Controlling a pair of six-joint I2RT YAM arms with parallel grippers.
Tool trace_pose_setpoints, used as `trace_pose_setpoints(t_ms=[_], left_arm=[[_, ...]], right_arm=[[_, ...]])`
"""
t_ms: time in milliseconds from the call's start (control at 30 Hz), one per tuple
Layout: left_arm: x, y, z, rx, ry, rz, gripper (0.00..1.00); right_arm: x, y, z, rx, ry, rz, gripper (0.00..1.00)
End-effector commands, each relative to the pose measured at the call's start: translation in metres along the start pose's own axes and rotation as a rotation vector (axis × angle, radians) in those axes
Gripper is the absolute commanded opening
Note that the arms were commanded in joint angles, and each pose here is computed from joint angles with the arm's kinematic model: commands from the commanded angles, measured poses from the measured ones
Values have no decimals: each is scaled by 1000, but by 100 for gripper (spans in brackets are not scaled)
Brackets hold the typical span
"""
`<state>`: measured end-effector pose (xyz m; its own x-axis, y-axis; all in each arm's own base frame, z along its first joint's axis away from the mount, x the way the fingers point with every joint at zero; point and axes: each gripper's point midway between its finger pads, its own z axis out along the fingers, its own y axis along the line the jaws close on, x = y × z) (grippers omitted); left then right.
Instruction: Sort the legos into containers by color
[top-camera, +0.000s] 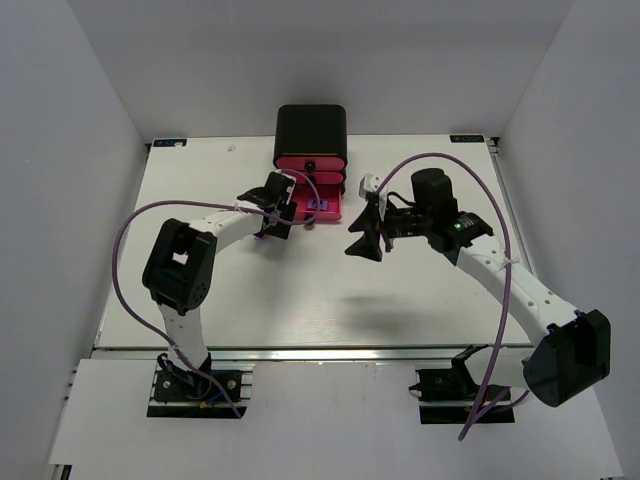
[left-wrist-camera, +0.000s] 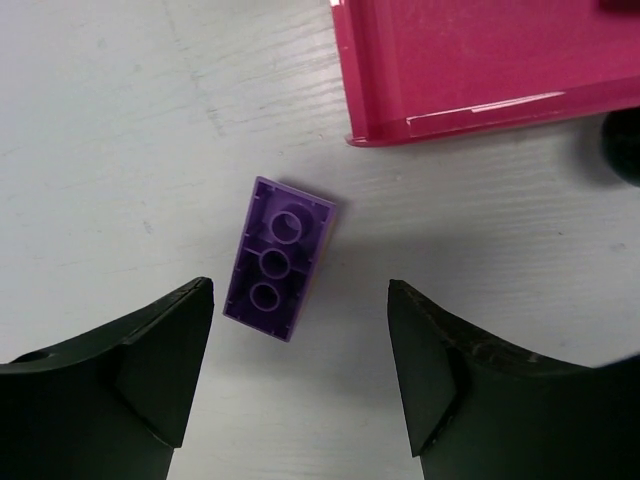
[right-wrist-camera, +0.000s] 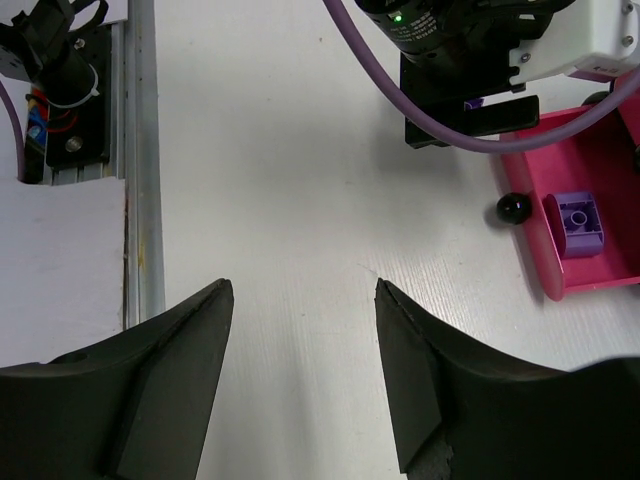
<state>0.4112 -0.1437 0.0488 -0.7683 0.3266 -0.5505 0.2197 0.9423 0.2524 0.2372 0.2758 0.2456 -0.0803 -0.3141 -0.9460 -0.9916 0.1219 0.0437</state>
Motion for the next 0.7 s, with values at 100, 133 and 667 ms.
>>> trace_pose_setpoints(t_ms=[100,133,667], left_arm=[[-10,17,10,-83,1,43,73],[-7,16,12,-82,12,49,70],[-14,25,-10,27,-35,-86,31]], right_arm=[[-2,0,-4,-16,-29,-25,65],[1,0,-3,-17,-25,-21,65],[9,-13,-10,4,-26,9,63]])
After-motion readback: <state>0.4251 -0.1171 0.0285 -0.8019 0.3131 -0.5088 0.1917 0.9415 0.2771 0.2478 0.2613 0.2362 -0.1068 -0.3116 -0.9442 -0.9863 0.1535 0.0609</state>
